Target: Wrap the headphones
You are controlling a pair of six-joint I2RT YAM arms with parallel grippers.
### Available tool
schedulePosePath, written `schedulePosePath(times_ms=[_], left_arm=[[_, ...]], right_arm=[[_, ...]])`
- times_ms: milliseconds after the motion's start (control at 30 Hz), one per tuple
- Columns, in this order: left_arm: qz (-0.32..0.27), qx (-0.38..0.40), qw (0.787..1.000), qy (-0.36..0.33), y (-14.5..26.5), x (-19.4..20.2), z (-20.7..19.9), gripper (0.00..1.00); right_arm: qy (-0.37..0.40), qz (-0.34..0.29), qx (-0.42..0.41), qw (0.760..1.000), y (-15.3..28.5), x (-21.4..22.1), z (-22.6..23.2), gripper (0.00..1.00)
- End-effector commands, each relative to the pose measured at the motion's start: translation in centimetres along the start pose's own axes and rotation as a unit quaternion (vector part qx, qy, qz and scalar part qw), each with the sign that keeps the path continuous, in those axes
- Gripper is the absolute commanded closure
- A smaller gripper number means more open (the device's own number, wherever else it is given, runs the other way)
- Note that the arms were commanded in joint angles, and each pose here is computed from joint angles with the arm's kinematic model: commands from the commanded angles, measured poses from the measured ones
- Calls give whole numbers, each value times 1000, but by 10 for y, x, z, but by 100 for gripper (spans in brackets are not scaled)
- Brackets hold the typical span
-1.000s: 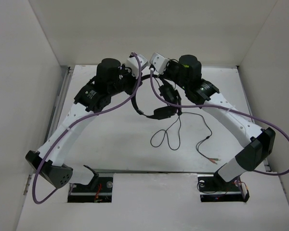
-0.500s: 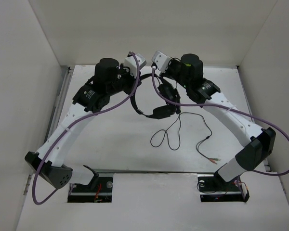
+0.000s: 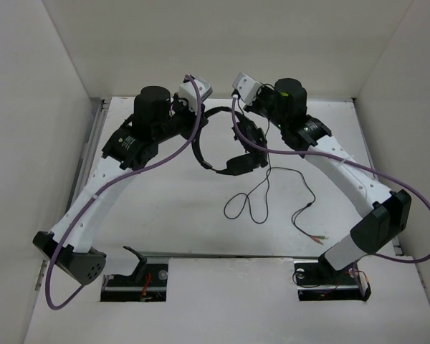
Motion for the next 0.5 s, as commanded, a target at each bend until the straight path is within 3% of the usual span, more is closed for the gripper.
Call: schedulePosePath(times_ms=[0,467], left_arm=[[-58,4,998,2,11,-31,-2,100],[-26,26,999,12,-4,-4,-15,100]], right_arm=[[-8,-43,29,999,10,-31,-22,95],[3,-56,24,998,5,-47,-15,95]])
Point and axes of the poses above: each gripper's point midway between its finger pads, its own y axis back along the fingers, its own z axis along the line the jaws close on, x = y × z, the point moved 1 cm from there along y, back along the fingers, and after that the axes turned 7 degrees about -y, right-handed, at the moved point
